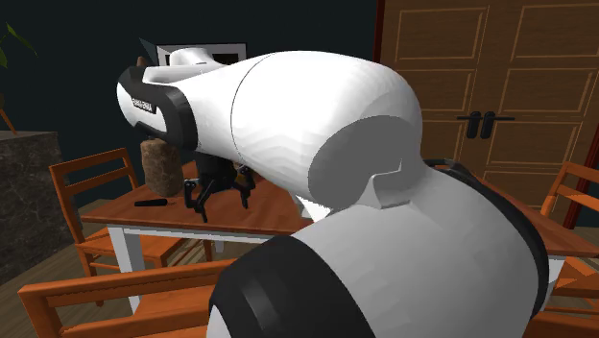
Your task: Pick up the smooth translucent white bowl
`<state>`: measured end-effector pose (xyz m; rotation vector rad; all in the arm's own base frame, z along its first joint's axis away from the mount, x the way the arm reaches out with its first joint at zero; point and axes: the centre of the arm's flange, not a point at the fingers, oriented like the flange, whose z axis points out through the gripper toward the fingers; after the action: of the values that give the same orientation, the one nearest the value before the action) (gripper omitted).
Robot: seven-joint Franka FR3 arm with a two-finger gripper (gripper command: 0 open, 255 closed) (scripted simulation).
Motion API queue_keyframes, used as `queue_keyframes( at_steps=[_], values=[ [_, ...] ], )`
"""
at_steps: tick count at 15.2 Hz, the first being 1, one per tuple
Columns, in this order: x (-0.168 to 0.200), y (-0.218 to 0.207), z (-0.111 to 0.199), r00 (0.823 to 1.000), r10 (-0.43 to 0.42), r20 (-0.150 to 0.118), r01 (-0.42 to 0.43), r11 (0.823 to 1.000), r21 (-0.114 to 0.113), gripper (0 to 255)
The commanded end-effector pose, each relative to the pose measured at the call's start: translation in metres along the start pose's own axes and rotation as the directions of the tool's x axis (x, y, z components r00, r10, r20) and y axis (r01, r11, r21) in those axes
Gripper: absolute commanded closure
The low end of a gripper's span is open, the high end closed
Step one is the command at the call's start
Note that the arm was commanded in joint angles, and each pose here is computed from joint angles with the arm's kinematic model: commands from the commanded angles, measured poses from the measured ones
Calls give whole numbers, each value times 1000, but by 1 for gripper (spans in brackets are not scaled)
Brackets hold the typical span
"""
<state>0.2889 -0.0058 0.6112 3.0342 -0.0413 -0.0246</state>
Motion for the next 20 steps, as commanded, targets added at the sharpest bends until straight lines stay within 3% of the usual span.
queue_keyframes(
  at_steps=[1,20],
  values=[
    [0,0,0,1000,0,0,0,1000,0,0],
    [146,177,37,999,34,29,-29,985,-173,0]
  ],
)
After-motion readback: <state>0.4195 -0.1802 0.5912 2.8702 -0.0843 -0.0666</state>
